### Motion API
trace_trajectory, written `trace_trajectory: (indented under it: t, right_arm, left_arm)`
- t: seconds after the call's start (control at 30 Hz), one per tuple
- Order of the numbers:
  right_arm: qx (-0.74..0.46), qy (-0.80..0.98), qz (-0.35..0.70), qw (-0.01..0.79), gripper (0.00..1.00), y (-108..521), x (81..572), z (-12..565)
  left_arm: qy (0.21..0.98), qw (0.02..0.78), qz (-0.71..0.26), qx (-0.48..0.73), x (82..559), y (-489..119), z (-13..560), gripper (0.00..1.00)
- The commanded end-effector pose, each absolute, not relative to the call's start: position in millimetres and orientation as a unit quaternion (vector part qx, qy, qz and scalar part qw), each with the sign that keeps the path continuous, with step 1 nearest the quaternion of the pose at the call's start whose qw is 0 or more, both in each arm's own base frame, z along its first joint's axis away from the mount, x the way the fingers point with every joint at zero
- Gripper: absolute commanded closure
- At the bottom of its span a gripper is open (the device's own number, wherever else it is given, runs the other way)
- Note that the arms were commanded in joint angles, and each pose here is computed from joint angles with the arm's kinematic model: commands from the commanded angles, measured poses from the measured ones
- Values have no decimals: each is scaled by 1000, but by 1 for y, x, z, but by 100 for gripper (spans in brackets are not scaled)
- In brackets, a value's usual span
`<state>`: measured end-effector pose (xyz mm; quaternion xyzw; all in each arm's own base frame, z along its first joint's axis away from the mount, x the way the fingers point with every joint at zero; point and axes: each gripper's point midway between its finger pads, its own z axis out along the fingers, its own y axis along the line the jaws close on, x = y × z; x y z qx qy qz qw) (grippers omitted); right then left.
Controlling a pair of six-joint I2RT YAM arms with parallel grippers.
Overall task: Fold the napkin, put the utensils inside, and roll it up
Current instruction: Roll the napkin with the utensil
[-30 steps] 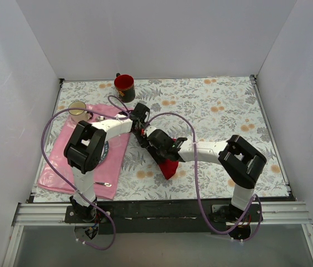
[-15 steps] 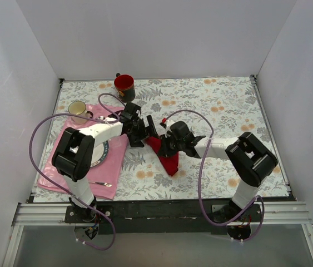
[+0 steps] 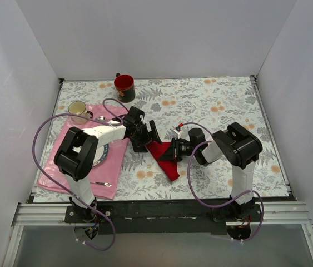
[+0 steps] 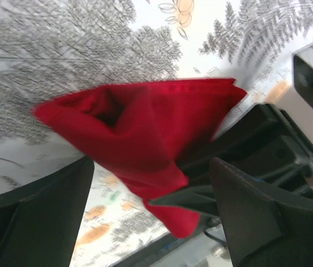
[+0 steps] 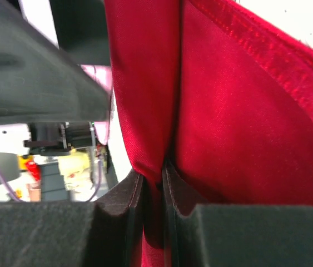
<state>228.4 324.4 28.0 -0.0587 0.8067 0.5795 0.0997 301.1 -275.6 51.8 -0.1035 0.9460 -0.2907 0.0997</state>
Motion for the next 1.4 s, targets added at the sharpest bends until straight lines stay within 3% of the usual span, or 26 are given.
trace_trajectory:
  t: [0.0,0.13,0.37,0.57,0.77,0.83,1.13,1.37]
  right_arm:
    - [-63,781,613,97,94,326,227,44]
    - [-64,794,597,99,92,322,228,33]
    - [-111,828,538,112,84,315,233,22]
    - [-172,866,455,120,67,298,235,12]
    - [-249,887,362,146,39,284,235,19]
    - [-274,885,346,149,36,287,230,26]
    - [-291,915,227,161,36,259,203,12]
    - [-304,922,129,203,50,241,212,19]
  left_arm:
    - [951,101,-258,-136,302,-278,41,16]
    - [961,98,-213,-147,300,-267,22,22]
    - [970,120,-166,-129,302,-248,4,42]
    - [974,121,-157,-109,305,-244,-5,57]
    - [976,116,-156,-103,305,-240,-13,58]
    - [975,113,-158,-104,305,-240,-14,58]
    - [976,106,-165,-99,306,-242,-15,59]
    - [977,100,-163,-92,304,-240,-18,57]
